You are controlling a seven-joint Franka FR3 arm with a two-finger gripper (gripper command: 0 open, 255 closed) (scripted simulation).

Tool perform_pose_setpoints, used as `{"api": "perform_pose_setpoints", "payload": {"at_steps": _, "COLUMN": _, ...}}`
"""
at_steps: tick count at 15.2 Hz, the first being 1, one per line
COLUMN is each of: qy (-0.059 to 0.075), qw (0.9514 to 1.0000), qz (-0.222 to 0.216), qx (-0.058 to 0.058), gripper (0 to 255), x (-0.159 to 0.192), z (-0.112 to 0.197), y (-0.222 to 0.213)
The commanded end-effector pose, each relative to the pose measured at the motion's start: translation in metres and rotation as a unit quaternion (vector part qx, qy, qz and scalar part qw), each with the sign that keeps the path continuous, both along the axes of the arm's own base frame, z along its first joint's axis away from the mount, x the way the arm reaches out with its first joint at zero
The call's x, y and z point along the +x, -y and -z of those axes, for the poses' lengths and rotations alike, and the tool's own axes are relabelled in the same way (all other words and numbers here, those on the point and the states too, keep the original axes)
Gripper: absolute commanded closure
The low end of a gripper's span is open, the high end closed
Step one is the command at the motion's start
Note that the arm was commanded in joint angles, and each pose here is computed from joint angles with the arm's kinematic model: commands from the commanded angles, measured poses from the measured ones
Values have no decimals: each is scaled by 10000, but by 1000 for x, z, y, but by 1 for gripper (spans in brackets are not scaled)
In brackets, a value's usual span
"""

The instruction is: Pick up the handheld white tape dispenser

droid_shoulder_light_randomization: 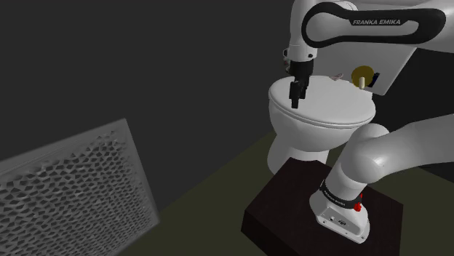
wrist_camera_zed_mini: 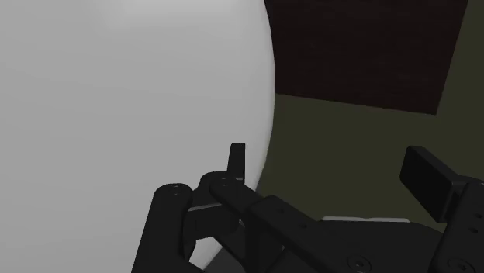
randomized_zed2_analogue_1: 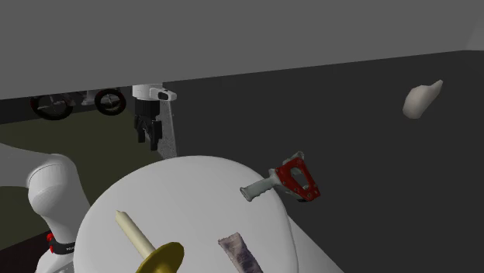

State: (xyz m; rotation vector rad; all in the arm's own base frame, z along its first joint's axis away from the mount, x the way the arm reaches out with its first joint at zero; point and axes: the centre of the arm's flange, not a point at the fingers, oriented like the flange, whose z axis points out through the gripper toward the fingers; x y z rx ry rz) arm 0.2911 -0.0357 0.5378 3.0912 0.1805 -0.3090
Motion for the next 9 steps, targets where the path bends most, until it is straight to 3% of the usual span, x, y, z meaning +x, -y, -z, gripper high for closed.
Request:
{"api": "perform_pose_setpoints", "payload": {"at_steps": 1, "qy": 0, "qw": 10000, "qz": 0, "qx": 0, "gripper": 0, "x": 0, "z": 0, "y": 0}}
{"api": "perform_pose_setpoints", "payload": {"at_steps": 9, "qy": 378, "qw": 9984, "qz": 411, "qx": 41, "gripper": 0, "x": 40, "z": -6, "y": 96}}
